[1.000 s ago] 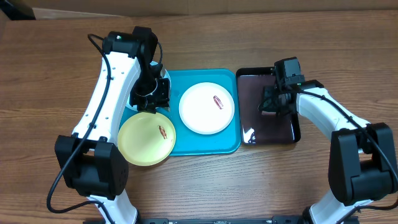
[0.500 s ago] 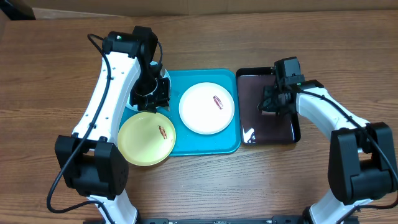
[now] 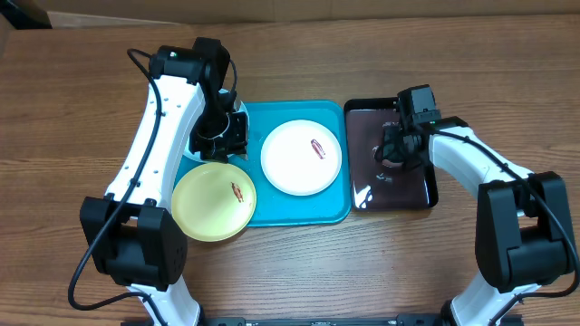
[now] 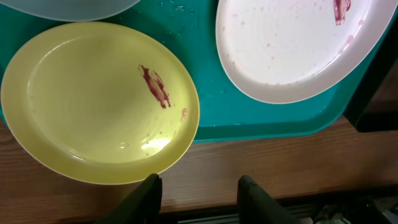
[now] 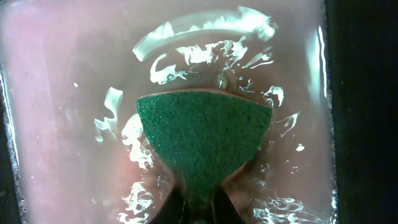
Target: Clean dirty plates on tray and stack at the side
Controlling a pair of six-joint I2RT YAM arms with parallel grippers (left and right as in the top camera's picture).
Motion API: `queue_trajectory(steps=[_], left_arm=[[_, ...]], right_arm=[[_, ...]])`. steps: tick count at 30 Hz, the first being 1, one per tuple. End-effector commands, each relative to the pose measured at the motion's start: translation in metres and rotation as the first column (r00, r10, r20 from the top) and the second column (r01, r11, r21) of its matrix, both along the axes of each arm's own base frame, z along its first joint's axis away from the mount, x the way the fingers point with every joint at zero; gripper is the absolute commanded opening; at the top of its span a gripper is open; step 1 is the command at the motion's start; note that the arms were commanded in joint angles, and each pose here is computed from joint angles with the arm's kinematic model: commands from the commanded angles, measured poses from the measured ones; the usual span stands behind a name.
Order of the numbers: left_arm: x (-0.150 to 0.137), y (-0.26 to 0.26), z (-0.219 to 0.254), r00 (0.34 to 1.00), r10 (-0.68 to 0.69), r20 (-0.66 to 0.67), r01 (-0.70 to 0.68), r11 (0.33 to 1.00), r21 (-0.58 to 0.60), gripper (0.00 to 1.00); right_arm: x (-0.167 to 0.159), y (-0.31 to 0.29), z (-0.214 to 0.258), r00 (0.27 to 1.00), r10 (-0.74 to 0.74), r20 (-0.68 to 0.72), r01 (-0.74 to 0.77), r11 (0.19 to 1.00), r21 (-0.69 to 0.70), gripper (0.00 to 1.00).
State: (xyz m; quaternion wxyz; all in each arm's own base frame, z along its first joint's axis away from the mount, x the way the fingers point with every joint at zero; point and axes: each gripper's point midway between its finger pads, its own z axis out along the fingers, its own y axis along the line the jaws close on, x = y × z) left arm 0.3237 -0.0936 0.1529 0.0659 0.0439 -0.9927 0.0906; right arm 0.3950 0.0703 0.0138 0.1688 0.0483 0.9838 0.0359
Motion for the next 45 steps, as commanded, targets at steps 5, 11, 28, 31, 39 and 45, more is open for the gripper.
queue_trajectory(steps=[5,11,28,31,39,45], left_arm=[[0.006,-0.002,0.001,1.0,-0.001,0.026,0.001,1.0,0.004,0.45],[0.016,-0.004,0.001,0.998,0.0,0.066,0.001,1.0,-0.004,0.56],[0.029,-0.013,-0.029,0.993,0.058,0.101,-0.057,0.998,-0.013,0.51],[0.027,-0.015,-0.047,0.993,0.069,0.094,-0.068,0.998,-0.012,0.53],[0.033,-0.025,-0.085,0.986,0.087,0.14,-0.084,0.996,-0.031,0.4],[0.036,-0.032,-0.102,0.98,0.095,0.175,-0.089,0.995,-0.042,0.37]], right_arm=[[0.026,0.006,0.086,0.993,0.054,0.104,-0.054,0.999,-0.004,0.04],[0.012,0.012,0.133,0.985,0.099,0.139,-0.099,0.995,-0.013,0.04],[-0.007,0.014,0.104,0.994,0.105,0.026,-0.105,0.994,0.006,0.04],[-0.007,0.015,0.103,0.994,0.107,0.024,-0.107,0.994,0.01,0.04],[-0.013,0.015,0.088,0.994,0.111,0.003,-0.111,0.994,0.018,0.04],[-0.015,0.015,0.075,0.994,0.111,0.006,-0.111,0.994,0.019,0.04]])
